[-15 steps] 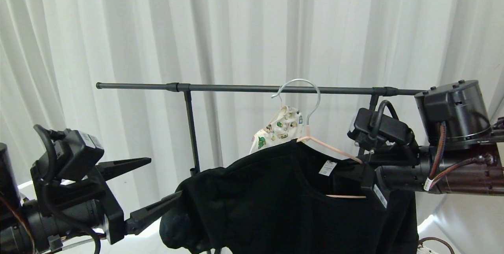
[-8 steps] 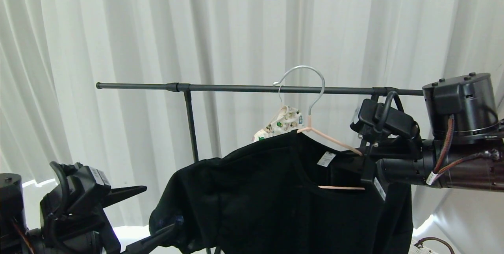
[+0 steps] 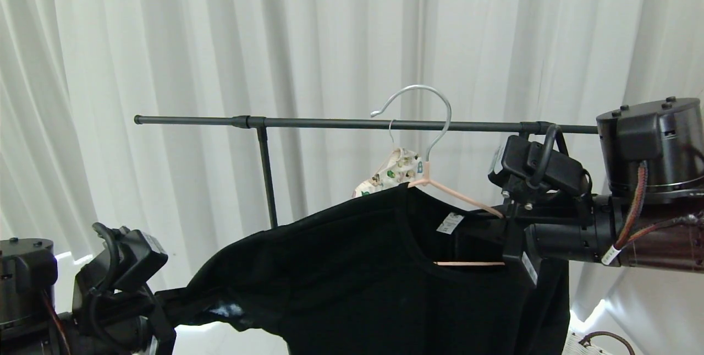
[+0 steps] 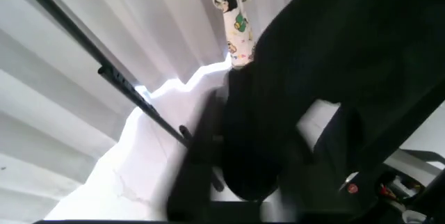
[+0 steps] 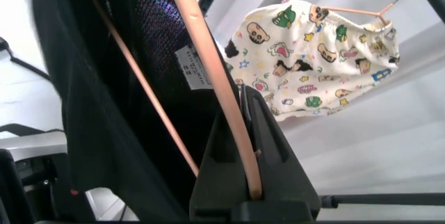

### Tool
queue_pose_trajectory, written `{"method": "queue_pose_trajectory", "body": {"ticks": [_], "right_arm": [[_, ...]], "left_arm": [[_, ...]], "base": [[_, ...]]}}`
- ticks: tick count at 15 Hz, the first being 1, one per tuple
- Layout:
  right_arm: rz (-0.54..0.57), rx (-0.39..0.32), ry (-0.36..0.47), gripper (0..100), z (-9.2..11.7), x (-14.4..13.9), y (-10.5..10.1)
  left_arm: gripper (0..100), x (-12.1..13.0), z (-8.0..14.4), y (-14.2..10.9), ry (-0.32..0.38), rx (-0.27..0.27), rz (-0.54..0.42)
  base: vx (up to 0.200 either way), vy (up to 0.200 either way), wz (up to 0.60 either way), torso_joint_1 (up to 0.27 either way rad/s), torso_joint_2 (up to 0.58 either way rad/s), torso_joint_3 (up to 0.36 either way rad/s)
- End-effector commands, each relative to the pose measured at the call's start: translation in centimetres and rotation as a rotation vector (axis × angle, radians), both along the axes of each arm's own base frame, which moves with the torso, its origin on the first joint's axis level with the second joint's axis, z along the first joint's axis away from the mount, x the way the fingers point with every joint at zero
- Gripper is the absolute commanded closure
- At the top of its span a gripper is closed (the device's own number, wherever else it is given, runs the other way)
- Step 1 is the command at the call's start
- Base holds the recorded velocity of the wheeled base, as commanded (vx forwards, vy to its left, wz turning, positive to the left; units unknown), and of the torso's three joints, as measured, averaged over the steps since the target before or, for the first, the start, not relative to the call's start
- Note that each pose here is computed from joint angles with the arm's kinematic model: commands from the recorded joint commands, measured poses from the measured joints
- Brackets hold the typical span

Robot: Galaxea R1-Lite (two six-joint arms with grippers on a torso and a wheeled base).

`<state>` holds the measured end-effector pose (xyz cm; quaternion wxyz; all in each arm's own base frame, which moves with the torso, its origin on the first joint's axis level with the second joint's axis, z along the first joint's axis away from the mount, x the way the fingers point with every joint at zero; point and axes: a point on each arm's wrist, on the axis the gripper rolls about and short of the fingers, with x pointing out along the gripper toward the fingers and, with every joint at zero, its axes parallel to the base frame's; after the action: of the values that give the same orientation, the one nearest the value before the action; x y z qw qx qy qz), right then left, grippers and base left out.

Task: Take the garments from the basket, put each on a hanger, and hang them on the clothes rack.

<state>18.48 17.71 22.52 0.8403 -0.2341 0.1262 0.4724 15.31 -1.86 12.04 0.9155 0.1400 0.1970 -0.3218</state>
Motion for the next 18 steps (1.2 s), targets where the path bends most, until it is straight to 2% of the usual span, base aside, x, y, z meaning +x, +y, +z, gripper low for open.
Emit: {"method": "queue_pose_trajectory", "body": {"ticks": [1, 7, 10, 12, 14, 15, 18], "right_arm": [[-0.009, -0.004, 0.004, 100, -0.1, 0.1, -0.2], [-0.091, 0.001, 0.005, 100, 0.0, 1.3, -1.9], [-0.099, 0.007, 0.0, 100, 0.2, 1.4, -2.1], [-0.099, 0.008, -0.001, 100, 0.2, 1.4, -2.0], [-0.099, 0.006, -0.001, 100, 0.1, 1.4, -2.0], [-0.099, 0.006, -0.001, 100, 0.1, 1.4, -2.0], [-0.105, 0.007, -0.001, 100, 0.2, 1.4, -2.1]], "left_arm": [[100, 0.2, -0.3, 0.6, 0.017, 0.015, 0.064], [100, 0.2, -0.5, 3.8, 0.033, 0.037, 0.312], [100, 0.1, -0.4, 3.9, 0.029, 0.038, 0.318], [100, 0.1, -0.2, 3.3, 0.015, 0.037, 0.28], [100, -0.6, 0.5, 2.4, -0.037, 0.042, 0.227], [0, -0.8, 0.4, 2.3, -0.038, 0.043, 0.215], [0, -1.0, 0.4, 2.0, -0.043, 0.039, 0.2]], "base": [[0.0, 0.0, 0.0, 0.0, 0.0, 0.0], [0.0, 0.0, 0.0, 0.0, 0.0, 0.0], [0.0, 0.0, 0.0, 0.0, 0.0, 0.0], [0.0, 0.0, 0.0, 0.0, 0.0, 0.0], [0.0, 0.0, 0.0, 0.0, 0.0, 0.0], [0.0, 0.0, 0.0, 0.0, 0.0, 0.0], [0.0, 0.0, 0.0, 0.0, 0.0, 0.0]]}}
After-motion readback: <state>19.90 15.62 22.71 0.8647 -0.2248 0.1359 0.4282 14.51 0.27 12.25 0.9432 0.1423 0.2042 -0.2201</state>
